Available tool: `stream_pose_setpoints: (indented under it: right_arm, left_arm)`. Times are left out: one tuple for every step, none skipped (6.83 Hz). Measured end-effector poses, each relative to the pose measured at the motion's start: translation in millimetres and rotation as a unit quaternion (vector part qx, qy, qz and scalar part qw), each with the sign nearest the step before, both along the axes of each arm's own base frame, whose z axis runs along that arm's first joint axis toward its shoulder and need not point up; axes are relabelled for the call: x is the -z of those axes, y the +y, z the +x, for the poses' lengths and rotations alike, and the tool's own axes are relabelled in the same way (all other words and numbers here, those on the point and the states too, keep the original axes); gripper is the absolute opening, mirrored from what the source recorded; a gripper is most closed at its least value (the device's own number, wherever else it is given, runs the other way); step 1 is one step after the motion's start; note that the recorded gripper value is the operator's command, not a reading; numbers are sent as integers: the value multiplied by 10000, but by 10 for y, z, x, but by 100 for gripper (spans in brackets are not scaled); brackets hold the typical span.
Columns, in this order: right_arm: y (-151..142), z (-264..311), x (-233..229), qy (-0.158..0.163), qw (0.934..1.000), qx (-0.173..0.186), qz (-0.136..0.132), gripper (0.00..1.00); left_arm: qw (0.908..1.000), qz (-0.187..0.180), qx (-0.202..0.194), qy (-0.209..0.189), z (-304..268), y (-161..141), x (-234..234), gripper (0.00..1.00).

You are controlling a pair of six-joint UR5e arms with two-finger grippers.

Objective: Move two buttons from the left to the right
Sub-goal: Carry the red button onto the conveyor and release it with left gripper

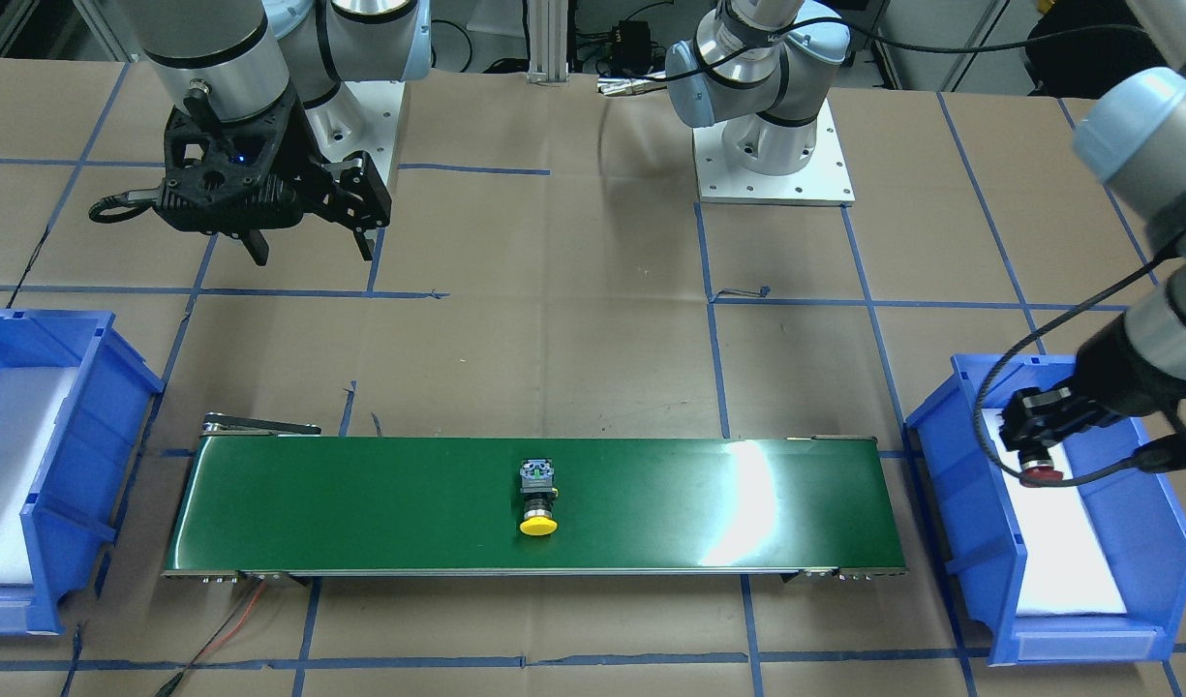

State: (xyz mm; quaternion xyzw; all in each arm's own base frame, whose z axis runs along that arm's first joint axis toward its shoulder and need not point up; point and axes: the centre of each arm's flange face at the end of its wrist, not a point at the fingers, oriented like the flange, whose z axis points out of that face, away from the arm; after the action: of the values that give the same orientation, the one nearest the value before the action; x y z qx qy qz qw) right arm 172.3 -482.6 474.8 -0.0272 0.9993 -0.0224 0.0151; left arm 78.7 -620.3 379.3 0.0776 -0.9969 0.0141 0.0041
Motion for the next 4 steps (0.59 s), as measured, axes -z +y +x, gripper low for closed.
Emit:
stream_pose_setpoints:
  right_arm:
    - [-12,1,36,1,10000,-2,14,100]
    - [-58,7,111,-11,10000,-4,63,100]
    - [-177,11,247,-16,9999,3,104,100]
    - [-341,19,383,-25,10000,7,-4,100]
  left_arm:
    - [9998,37,-170,5,-443,-48,63,11]
    - [9995,84,-310,11,-832,-70,134,11]
    - [9991,158,-399,20,-1132,-54,249,11]
    - [9989,165,-433,19,-1293,-20,442,12]
